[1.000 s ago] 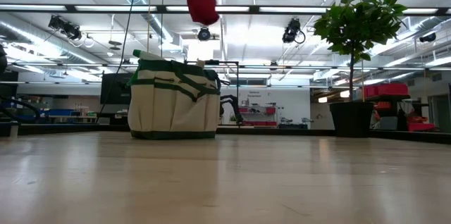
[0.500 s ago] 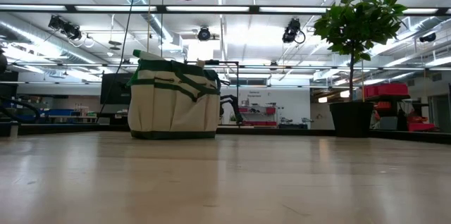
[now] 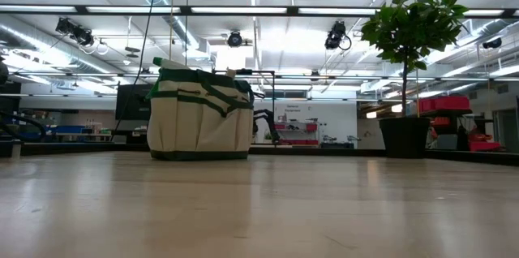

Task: Pick & Place Garden tools in Gardening bag
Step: Put the red gloves into the gardening bag, then return to Home Position

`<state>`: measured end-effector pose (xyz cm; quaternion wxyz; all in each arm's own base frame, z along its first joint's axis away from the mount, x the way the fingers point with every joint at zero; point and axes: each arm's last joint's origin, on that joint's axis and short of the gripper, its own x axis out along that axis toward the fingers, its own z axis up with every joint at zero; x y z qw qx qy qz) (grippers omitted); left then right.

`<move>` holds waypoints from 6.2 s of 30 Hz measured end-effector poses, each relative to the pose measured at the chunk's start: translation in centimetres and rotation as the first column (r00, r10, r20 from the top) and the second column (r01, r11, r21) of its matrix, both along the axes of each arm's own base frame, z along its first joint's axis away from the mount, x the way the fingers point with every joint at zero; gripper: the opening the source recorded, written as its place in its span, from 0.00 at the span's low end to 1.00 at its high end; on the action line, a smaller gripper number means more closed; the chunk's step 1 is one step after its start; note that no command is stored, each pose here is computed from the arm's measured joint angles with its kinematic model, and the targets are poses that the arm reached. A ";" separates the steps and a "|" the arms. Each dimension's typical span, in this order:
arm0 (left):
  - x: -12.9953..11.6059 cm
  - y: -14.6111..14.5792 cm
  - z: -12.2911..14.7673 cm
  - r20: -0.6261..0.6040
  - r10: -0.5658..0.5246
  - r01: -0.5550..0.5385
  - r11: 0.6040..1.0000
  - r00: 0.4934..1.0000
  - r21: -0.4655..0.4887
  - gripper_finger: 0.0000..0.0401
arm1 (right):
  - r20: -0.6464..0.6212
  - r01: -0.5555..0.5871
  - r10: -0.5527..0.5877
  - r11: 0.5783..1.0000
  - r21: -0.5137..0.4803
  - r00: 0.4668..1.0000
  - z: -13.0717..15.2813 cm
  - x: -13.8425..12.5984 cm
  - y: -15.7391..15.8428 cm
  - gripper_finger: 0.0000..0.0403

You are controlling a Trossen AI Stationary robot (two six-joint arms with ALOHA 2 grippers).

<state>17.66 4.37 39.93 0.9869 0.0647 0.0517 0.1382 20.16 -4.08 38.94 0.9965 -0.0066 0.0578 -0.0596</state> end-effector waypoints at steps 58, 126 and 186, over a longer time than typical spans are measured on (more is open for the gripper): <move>8.6 6.7 -10.6 -0.606 0.122 -0.020 0.985 0.786 0.172 0.08 | 0.112 0.049 -0.064 0.990 0.130 0.992 -3.0 -3.4 1.0 0.00; 8.8 5.5 -4.5 -0.413 0.125 -0.163 0.985 0.902 -0.057 0.62 | 0.112 0.048 -0.063 0.990 0.130 0.992 -3.0 -3.4 1.0 0.00; 6.0 1.2 1.0 -0.093 -0.032 0.009 0.971 0.995 -0.240 0.01 | 0.207 -0.085 0.069 0.994 0.070 0.976 -14.3 -10.1 3.8 0.00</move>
